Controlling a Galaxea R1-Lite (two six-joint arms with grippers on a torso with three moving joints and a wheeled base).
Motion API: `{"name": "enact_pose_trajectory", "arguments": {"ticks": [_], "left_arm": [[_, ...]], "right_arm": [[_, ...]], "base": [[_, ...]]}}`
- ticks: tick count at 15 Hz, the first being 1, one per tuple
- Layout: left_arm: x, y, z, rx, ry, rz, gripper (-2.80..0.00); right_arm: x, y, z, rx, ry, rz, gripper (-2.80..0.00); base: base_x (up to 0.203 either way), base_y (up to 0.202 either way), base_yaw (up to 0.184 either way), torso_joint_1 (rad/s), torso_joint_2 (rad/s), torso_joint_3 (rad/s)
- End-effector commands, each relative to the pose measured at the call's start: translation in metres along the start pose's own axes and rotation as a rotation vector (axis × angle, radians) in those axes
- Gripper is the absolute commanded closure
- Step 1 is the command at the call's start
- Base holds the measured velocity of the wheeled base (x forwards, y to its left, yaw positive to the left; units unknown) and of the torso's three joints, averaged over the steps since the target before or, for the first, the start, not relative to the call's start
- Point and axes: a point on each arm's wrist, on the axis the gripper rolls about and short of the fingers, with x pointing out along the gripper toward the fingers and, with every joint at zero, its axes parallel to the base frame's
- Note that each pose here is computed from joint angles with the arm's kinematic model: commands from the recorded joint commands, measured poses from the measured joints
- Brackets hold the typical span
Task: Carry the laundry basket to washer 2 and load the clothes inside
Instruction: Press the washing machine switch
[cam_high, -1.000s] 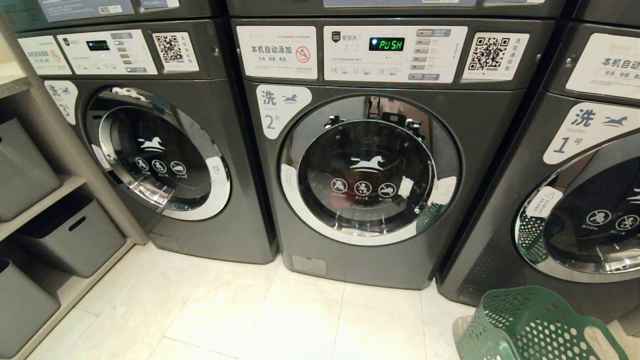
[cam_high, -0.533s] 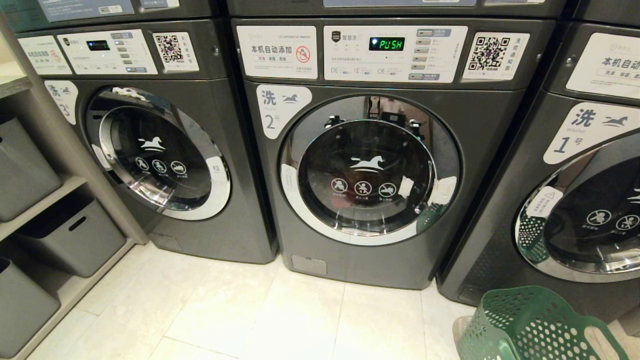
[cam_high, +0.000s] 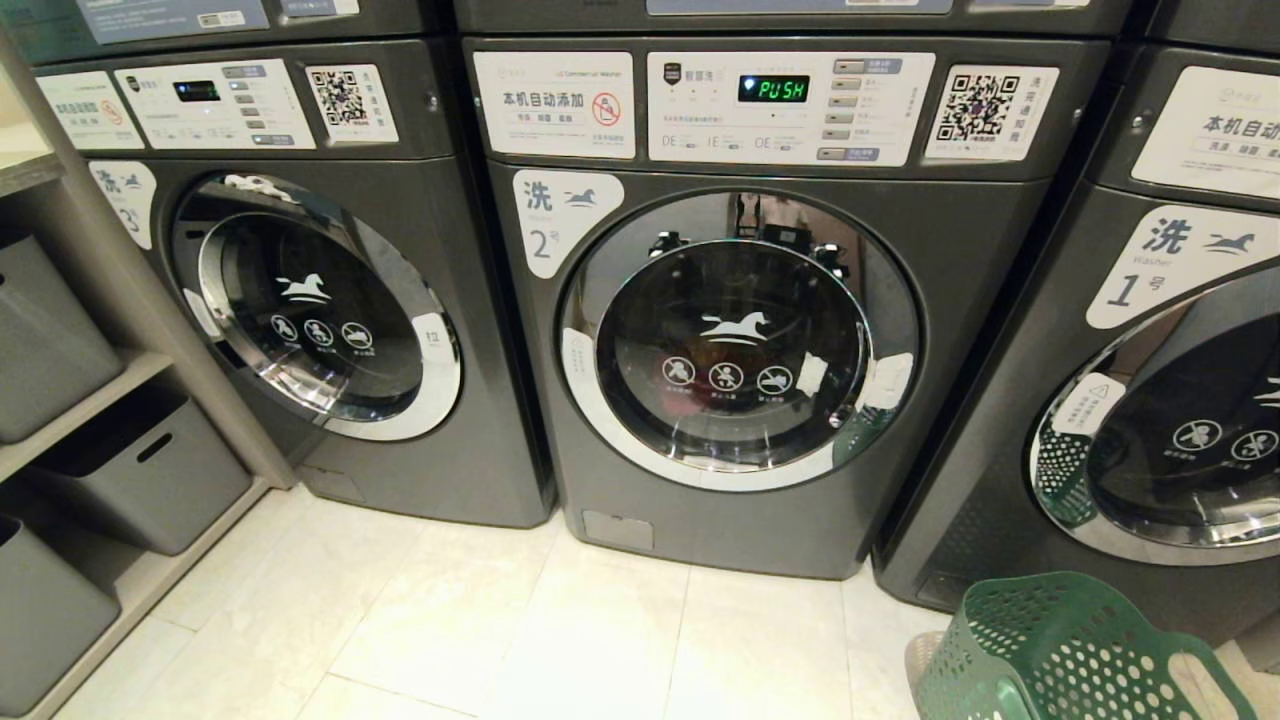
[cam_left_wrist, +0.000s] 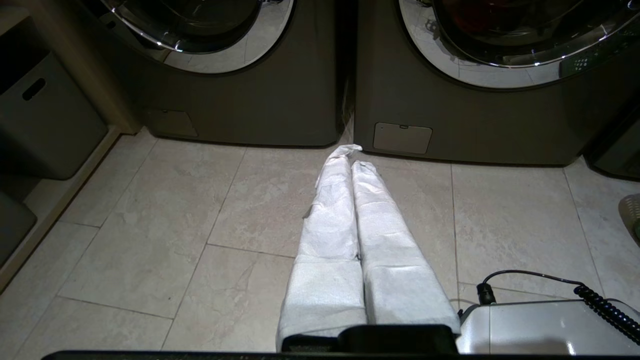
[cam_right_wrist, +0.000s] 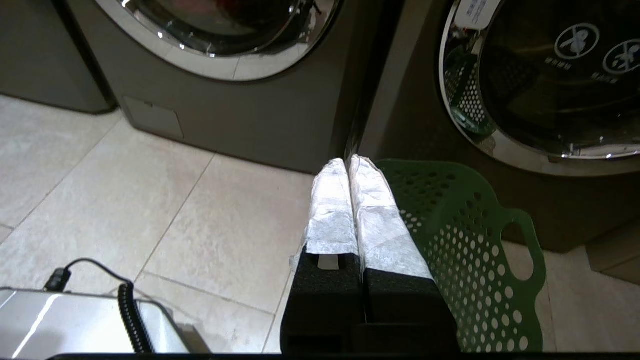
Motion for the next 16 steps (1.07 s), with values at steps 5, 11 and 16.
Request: {"name": "enact_pose_trajectory", "arguments": {"ticks": [5, 11, 16], "left_arm": [[0.0001, 0.0, -0.0001, -0.001, 0.002, 0.0, 0.0], [0.0003, 0.0, -0.0003, -0.002, 0.002, 0.002, 0.0], [0.0003, 0.0, -0.0003, -0.002, 0.002, 0.002, 0.0]], "right_arm": [[-0.0056, 0.0004, -0.0026, 0.006, -0.077, -0.009, 0.0], [-0.0056, 0.0004, -0.0026, 0.001, -0.077, -0.006, 0.0], [-0.0056, 0.0004, -0.0026, 0.001, -0.077, -0.006, 0.0]], "base": [[0.0, 0.0, 0.0, 0.0, 0.0, 0.0], [0.0, 0.0, 0.0, 0.0, 0.0, 0.0], [0.0, 0.0, 0.0, 0.073, -0.16, -0.094]]}}
